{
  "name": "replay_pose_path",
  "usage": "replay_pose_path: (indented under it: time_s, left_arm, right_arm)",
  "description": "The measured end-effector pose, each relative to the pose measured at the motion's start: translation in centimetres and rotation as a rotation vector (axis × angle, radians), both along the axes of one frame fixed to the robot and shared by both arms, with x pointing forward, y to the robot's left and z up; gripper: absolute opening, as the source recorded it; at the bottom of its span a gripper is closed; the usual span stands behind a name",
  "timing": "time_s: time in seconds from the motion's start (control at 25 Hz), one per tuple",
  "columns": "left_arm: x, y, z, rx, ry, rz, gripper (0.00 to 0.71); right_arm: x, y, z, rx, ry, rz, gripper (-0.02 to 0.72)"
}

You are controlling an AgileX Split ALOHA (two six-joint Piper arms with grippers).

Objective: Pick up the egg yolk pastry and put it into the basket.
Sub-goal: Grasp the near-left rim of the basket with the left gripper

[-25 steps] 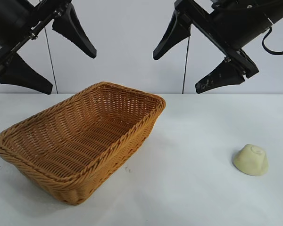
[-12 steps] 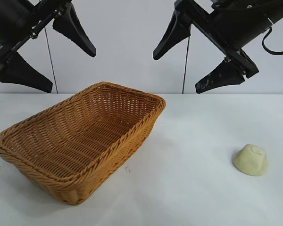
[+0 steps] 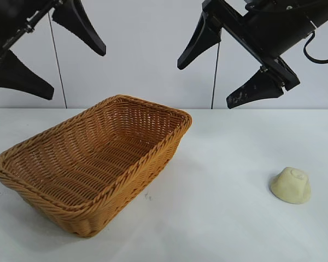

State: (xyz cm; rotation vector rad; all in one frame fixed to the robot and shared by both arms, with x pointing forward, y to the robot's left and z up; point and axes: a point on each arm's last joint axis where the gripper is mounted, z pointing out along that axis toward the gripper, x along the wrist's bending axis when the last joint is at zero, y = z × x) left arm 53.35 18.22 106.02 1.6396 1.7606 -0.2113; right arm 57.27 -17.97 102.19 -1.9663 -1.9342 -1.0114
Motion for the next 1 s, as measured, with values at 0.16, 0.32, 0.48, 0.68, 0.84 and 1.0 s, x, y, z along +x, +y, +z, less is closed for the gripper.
replay_pose_path:
  time_s: [0.16, 0.32, 0.48, 0.68, 0.84, 1.0]
  left_arm:
    - [-1.5, 0.8, 1.5, 0.046, 0.023, 0.06, 0.696]
    - [-3.3, 0.6, 2.7, 0.095, 0.059, 0.146, 0.696]
    - [-4.4, -0.1, 2.9, 0.143, 0.112, 0.252, 0.696]
    - [-4.9, -0.2, 1.5, 0.136, 0.201, 0.429, 0.696]
    - [-5.6, 0.3, -1.1, 0.144, 0.284, 0.51, 0.696]
    - [-6.4, 0.7, -3.6, 0.119, 0.349, 0.612, 0.696]
  right_arm:
    - [0.0, 0.0, 0.0, -0.001, 0.0, 0.0, 0.694]
    - [0.0, 0.0, 0.0, -0.001, 0.0, 0.0, 0.694]
    - [0.0, 0.0, 0.0, -0.001, 0.0, 0.0, 0.694]
    - [0.0, 0.0, 0.0, -0.001, 0.0, 0.0, 0.694]
    - [0.0, 0.0, 0.0, -0.001, 0.0, 0.0, 0.694]
    - [0.0, 0.0, 0.0, -0.001, 0.0, 0.0, 0.694]
